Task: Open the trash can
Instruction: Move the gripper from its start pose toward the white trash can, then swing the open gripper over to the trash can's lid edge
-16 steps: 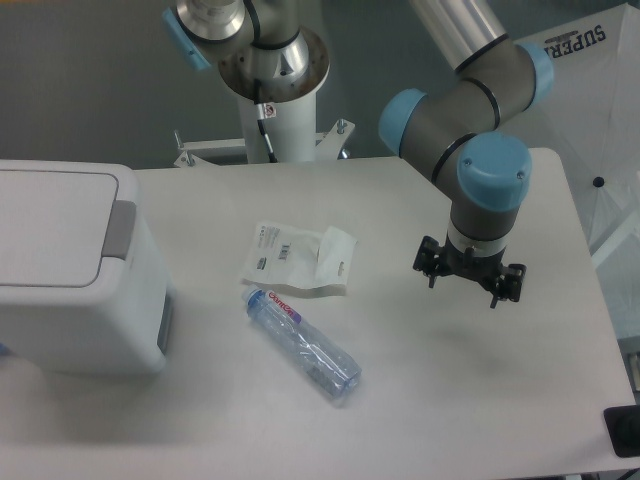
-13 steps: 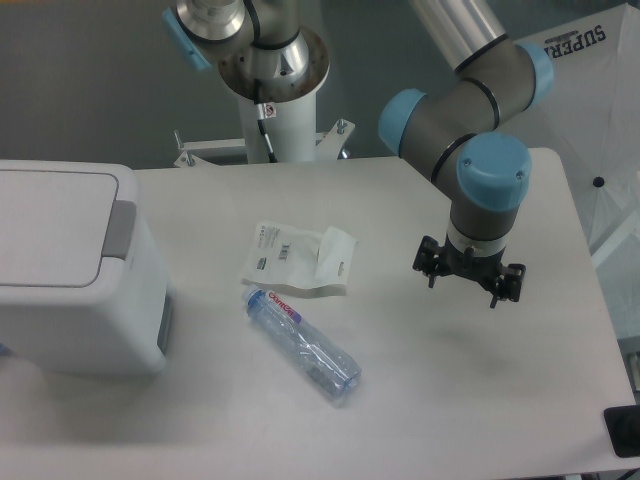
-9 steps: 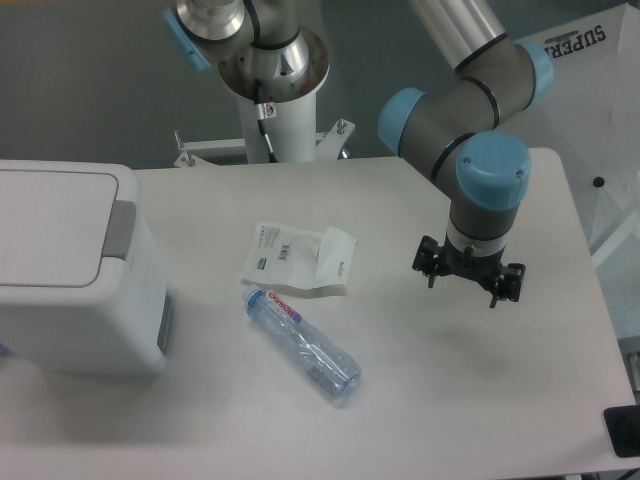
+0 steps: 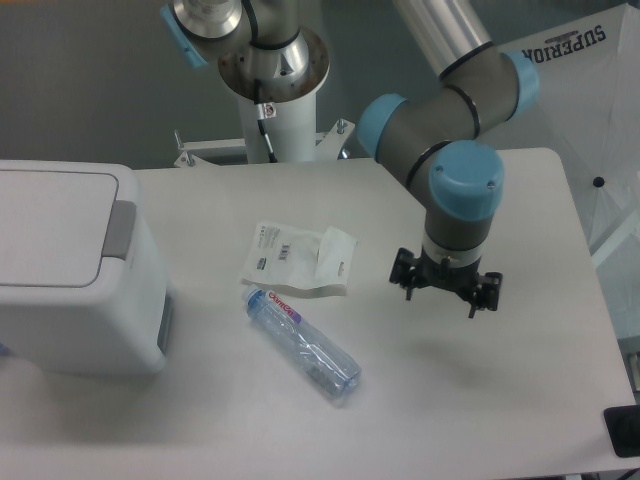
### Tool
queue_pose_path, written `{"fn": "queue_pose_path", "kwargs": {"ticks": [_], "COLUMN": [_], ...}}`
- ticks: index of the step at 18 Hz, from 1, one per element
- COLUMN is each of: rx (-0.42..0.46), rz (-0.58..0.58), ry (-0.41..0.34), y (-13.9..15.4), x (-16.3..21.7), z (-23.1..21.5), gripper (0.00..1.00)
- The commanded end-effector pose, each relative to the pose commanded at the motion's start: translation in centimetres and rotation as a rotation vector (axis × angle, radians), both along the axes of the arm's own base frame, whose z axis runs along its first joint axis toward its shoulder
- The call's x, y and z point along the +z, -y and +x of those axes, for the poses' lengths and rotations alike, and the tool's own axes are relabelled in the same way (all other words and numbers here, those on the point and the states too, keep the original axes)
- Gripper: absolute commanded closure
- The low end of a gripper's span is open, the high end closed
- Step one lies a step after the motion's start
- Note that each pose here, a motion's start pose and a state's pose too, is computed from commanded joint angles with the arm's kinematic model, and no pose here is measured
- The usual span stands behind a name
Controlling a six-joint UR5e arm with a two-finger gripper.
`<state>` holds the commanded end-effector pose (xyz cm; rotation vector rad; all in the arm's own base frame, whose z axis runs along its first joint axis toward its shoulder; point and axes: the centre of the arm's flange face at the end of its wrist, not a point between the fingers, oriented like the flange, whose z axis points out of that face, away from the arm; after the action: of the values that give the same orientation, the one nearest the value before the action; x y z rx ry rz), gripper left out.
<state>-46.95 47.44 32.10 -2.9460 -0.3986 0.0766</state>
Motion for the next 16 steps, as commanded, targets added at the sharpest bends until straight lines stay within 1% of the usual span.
{"fn": "queue_pose_path", "kwargs": {"ticks": [2, 4, 6, 9, 12, 14, 16], "rx": [-0.010, 0.005, 0.007, -0.018, -0.010, -0.045, -0.072], "rz": [0.026, 0.069, 0.108, 0.123, 0.211, 0.256, 0.270], "ry": [0.012, 0.037, 0.058, 0.091, 0.123, 0.151, 0.167], "y": [-0.8, -1.3, -2.0, -3.5, -4.6, -5.4, -5.8], "x": [0.4, 1.5, 3.3, 6.5, 10.2, 12.7, 14.0], "z": [0.7, 1.9, 4.0, 8.4, 11.3, 14.1, 16.2], "gripper": [0.00, 0.00, 0.00, 0.00, 0.00, 0.00, 0.00]}}
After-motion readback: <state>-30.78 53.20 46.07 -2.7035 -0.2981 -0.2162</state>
